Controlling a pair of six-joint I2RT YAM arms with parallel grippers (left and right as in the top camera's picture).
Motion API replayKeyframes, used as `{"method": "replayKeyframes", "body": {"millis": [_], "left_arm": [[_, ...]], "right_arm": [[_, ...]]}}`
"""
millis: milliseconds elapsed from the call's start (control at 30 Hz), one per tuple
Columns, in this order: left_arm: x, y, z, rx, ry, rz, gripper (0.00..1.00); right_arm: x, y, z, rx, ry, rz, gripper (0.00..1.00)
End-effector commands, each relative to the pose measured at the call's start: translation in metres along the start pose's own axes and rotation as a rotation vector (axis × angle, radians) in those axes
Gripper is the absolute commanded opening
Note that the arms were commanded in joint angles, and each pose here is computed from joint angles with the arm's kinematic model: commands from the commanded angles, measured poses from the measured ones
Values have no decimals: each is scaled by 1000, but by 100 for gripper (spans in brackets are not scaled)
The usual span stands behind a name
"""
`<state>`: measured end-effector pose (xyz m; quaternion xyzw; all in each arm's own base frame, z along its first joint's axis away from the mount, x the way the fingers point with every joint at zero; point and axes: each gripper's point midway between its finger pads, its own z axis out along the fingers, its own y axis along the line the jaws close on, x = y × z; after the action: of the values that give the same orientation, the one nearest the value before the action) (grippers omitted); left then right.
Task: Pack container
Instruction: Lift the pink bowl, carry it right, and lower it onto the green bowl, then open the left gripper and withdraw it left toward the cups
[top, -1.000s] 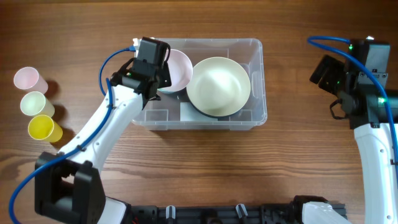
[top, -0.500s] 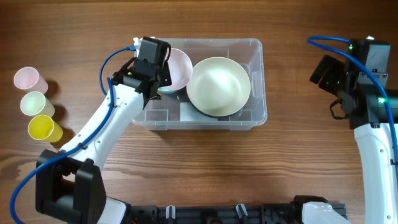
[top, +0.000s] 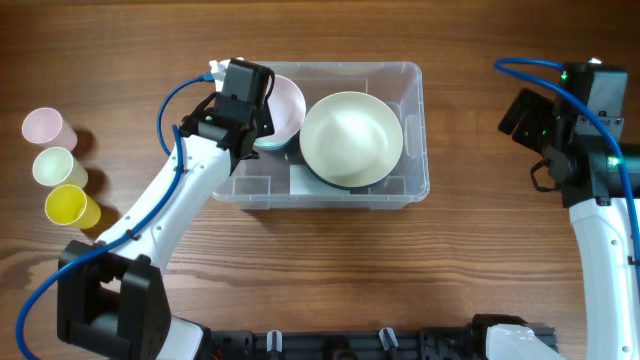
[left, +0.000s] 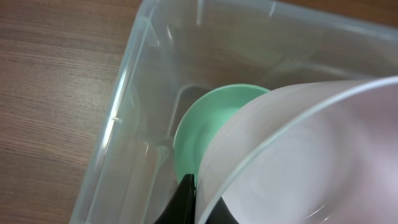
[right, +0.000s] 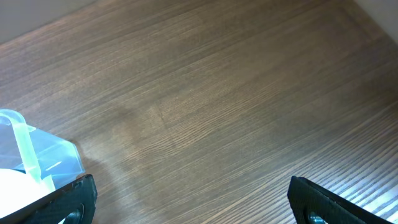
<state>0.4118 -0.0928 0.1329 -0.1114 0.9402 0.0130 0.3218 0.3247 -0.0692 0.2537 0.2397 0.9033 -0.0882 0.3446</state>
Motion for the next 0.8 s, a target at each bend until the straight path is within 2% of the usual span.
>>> {"method": "replayKeyframes", "body": {"millis": [0,200,500,767], "left_arm": [[-11,-2,-3,-2,-40,-77,4],[-11,0,-2,-1,-31,-82,4],[-8,4,3,99,49,-136,4],[-5,9,4,90,66,-131,4]], "right_arm": [[-6,-3,-3,15,-20,16,100],[-5,-3,-3,15,-20,16,100],[-5,-3,-3,15,-20,16,100],[-5,-3,-3,15,-20,16,100]]}}
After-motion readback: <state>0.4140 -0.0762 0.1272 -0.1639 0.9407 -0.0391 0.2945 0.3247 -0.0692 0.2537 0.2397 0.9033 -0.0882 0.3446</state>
